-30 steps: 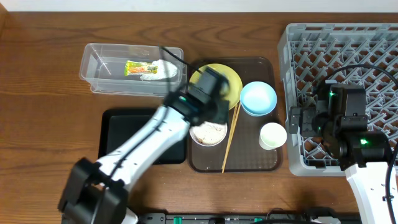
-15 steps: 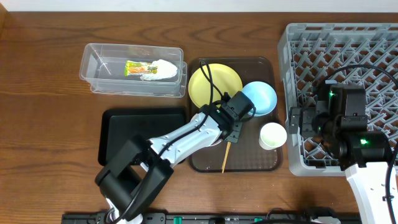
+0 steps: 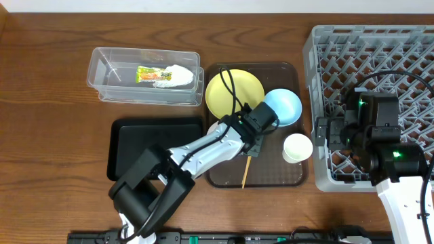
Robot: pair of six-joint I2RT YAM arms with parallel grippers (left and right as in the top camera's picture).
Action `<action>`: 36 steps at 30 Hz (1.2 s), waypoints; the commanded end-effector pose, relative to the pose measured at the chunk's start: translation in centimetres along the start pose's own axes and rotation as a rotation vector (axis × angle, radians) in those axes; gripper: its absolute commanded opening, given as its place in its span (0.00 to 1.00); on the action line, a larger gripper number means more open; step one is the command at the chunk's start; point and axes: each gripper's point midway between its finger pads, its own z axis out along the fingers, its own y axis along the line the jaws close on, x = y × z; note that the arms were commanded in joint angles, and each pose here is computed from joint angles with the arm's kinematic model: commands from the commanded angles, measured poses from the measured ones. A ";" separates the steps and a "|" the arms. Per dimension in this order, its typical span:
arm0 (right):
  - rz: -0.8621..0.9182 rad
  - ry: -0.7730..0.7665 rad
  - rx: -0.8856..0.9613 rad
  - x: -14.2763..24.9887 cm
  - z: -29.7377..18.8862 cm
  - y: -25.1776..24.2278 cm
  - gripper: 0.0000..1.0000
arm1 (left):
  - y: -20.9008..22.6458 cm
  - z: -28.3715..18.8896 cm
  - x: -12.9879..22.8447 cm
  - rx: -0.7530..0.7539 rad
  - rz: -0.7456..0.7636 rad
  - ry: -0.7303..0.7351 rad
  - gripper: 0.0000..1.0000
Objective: Sort waste into correct bins and load items into the dishwasher rack
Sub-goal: 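Grasp the pink rice bowl rim with the left gripper, then tip the pink bowl over the black tray to dump the rice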
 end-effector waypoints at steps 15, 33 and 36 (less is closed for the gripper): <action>-0.016 -0.022 -0.011 -0.7 -0.6 0.4 0.99 | 2.8 -10.6 -0.3 0.093 -0.069 -0.058 0.06; -0.016 -0.015 -0.011 -0.5 -0.6 0.4 0.99 | 9.3 -15.4 0.1 0.992 -0.362 0.032 0.06; -0.016 -0.015 -0.011 -0.5 -0.6 0.4 0.99 | 11.1 -15.9 -0.1 1.123 -0.434 -0.013 0.06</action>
